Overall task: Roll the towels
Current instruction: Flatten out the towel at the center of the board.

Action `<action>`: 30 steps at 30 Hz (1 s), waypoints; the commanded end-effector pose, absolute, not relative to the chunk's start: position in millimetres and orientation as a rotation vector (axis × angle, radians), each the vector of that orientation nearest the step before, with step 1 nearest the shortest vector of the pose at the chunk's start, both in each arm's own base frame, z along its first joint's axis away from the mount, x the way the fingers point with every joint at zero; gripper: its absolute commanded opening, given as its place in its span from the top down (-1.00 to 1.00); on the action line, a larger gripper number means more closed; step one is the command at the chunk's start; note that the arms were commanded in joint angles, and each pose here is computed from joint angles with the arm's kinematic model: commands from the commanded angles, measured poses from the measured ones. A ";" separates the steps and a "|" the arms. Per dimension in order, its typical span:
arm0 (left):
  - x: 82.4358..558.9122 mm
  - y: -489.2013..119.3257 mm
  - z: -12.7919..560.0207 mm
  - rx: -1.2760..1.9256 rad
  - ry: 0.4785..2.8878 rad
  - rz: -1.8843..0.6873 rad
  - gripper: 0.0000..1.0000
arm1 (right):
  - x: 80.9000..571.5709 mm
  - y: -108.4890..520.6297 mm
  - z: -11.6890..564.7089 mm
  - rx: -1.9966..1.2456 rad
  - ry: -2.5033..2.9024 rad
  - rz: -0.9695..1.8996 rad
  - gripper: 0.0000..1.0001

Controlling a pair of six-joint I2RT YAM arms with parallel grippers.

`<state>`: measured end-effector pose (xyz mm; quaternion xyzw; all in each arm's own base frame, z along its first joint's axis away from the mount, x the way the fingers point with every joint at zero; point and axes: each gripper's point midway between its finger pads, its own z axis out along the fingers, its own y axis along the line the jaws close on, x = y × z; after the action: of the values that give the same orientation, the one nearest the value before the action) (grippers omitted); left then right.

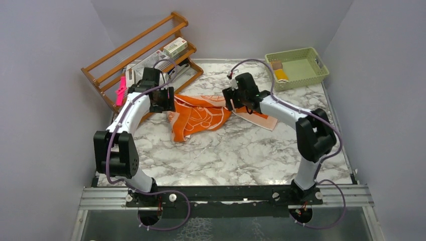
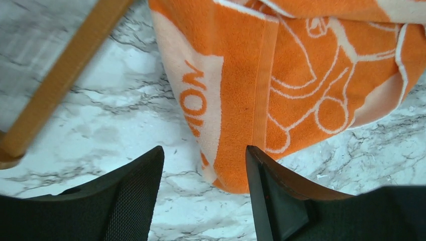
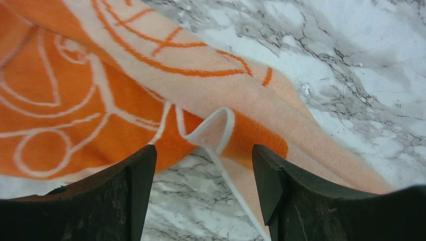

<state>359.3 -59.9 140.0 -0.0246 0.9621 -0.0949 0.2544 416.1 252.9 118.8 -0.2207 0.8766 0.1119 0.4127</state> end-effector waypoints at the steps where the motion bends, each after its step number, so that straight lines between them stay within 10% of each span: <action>1: 354.2 -73.3 125.0 -0.096 2.608 -0.338 -0.23 | 439.1 232.8 93.2 -0.556 2.268 0.071 -0.36; 18: 400.5 -110.1 68.7 0.012 2.697 -0.185 -0.13 | 451.3 209.7 45.9 -0.486 2.371 -0.109 -0.33; 23: 401.2 -96.9 39.8 0.018 2.756 -0.068 0.22 | 438.7 202.5 55.0 -0.413 2.385 0.009 0.14; 27: 401.0 -89.3 23.2 0.047 2.812 -0.026 1.00 | 433.1 191.3 53.4 -0.368 2.423 0.069 0.96; 30: 408.4 -82.3 44.9 0.029 2.758 -0.027 1.00 | 431.2 181.9 65.5 -0.339 2.426 0.085 0.98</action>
<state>398.5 -99.3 26.3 0.0088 0.9853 -0.0356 0.1670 433.5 194.0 46.0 -0.1541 0.9292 0.0134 0.3357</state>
